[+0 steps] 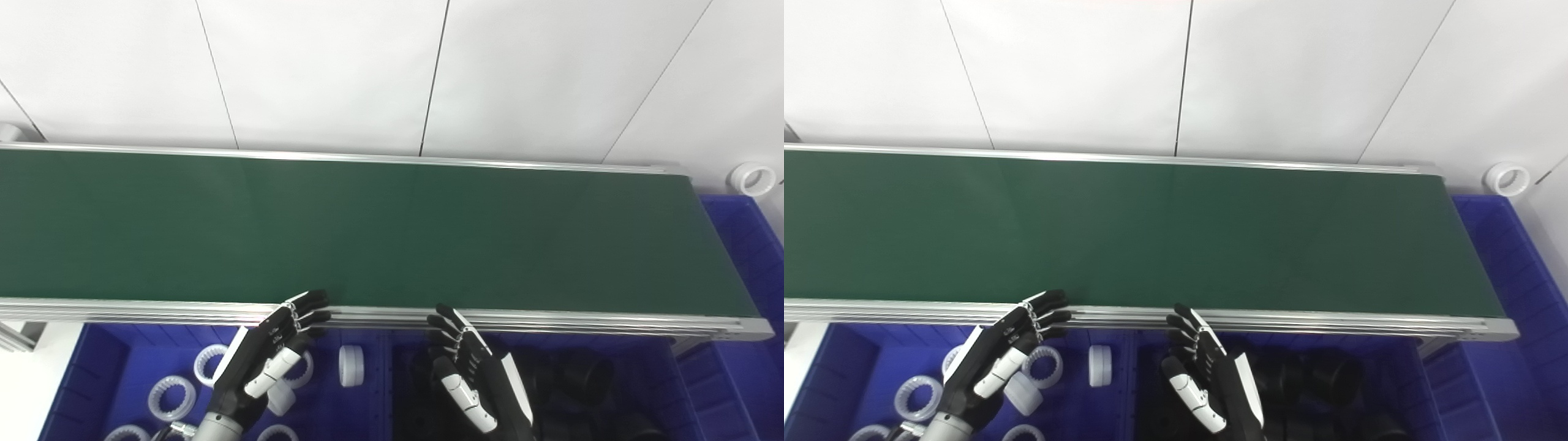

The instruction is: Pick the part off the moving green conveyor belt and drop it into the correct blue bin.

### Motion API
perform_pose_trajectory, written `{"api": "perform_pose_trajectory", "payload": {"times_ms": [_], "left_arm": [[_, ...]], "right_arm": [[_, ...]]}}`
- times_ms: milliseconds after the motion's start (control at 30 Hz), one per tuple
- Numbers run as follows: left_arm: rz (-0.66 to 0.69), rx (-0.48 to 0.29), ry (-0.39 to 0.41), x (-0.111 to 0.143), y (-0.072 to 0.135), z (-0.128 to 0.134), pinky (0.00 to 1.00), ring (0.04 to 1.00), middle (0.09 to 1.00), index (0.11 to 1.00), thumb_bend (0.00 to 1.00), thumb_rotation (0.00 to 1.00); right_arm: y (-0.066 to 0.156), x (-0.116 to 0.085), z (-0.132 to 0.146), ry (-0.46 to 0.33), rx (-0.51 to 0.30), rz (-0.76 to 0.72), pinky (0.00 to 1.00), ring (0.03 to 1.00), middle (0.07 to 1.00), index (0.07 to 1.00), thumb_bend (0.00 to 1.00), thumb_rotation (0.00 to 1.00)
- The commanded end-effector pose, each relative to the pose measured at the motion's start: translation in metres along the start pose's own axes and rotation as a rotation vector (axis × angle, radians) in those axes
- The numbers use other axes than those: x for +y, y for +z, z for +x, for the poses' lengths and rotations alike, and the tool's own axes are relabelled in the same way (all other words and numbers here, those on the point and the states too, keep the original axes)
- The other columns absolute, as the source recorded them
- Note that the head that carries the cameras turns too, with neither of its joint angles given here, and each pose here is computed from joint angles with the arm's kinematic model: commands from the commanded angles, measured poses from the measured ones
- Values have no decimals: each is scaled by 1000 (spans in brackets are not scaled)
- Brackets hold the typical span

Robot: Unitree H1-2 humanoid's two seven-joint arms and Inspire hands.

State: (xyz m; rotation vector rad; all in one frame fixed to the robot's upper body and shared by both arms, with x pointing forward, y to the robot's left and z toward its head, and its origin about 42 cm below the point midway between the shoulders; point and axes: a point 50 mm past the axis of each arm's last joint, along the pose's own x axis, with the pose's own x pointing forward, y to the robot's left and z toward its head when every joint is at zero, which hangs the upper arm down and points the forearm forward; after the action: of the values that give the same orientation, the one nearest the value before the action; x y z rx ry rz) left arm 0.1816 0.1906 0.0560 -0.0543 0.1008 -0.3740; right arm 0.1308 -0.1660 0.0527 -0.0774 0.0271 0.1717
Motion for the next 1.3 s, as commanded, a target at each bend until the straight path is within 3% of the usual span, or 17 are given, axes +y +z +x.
{"api": "perform_pose_trajectory", "payload": {"times_ms": [0,533,1267], "left_arm": [[24,-64,-3,0,8,6,724,785,821,804,738,626],[76,-39,-29,6,5,6,704,782,827,825,849,662],[175,-44,-83,1,8,3,684,774,824,828,844,622]], "right_arm": [[12,3,1,-14,-74,3,713,808,850,899,556,752],[11,7,5,-17,-74,8,717,817,861,912,527,792],[10,5,4,-15,-72,7,719,824,875,925,499,828]]}}
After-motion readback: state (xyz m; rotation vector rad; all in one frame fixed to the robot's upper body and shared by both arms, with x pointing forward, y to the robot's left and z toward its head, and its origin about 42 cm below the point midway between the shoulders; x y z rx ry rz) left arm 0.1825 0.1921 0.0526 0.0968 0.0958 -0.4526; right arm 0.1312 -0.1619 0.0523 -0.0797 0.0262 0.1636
